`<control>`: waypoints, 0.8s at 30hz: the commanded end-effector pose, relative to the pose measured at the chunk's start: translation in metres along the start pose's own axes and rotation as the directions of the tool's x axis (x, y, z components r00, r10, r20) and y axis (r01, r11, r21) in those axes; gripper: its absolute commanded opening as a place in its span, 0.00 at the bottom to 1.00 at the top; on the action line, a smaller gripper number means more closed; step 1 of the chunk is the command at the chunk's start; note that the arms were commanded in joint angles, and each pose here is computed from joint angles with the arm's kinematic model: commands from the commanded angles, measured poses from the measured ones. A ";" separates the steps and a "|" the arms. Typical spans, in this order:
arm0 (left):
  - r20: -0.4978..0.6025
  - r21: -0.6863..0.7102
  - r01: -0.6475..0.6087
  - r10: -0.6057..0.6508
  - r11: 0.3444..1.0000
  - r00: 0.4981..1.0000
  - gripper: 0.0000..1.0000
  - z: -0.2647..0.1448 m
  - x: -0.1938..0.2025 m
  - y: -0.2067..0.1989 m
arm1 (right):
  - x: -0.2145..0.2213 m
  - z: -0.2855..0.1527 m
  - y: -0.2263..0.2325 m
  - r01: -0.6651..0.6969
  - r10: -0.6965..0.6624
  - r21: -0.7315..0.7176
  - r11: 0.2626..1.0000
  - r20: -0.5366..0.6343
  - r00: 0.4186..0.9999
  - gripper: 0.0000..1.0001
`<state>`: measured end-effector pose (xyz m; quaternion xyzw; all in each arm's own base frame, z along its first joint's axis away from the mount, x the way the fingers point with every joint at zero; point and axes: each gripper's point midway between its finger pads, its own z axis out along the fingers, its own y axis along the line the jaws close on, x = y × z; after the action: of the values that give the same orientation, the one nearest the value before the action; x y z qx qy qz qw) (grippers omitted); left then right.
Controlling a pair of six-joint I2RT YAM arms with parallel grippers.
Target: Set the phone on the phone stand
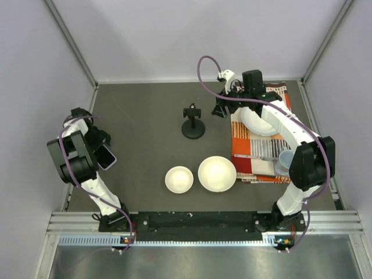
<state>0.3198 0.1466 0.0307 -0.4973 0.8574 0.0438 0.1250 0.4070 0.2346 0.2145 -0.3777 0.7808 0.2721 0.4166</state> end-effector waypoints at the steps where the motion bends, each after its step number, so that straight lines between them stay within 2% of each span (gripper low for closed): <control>1: -0.007 0.013 0.042 -0.042 0.999 0.999 0.99 0.016 -0.008 -0.008 | -0.011 0.000 -0.004 0.034 -0.034 -0.004 0.999 0.034 0.999 0.63; 4: 0.046 -0.001 0.043 -0.043 0.999 0.998 0.99 0.006 -0.013 -0.002 | -0.011 0.001 -0.005 0.034 -0.034 0.000 0.999 0.032 0.999 0.63; 8: 0.184 0.019 0.031 -0.034 0.999 0.982 0.99 -0.027 -0.031 0.003 | -0.009 0.003 -0.008 0.029 -0.029 0.005 1.000 0.027 0.999 0.63; 11: 0.245 -0.005 0.004 -0.003 1.000 0.970 0.99 -0.038 -0.039 0.011 | -0.008 0.003 -0.008 0.030 -0.030 0.010 1.000 0.022 0.999 0.63; 15: 0.235 -0.016 -0.038 0.041 0.999 0.971 0.99 -0.033 -0.038 0.012 | -0.007 0.003 -0.009 0.030 -0.031 0.010 0.999 0.020 0.999 0.63; 20: 0.158 0.066 -0.095 0.084 0.993 0.984 0.99 -0.012 -0.027 -0.006 | -0.006 0.002 -0.010 0.036 -0.036 0.015 0.999 0.019 0.999 0.63; 24: 0.149 0.066 -0.111 0.100 0.992 0.984 0.99 -0.006 -0.030 0.001 | -0.005 0.001 -0.011 0.033 -0.033 0.012 0.999 0.019 0.999 0.63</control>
<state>0.3298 0.1642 0.0507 -0.4564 0.8653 0.0661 0.1966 0.4110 0.2320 0.2056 -0.3771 0.7860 0.2666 0.4109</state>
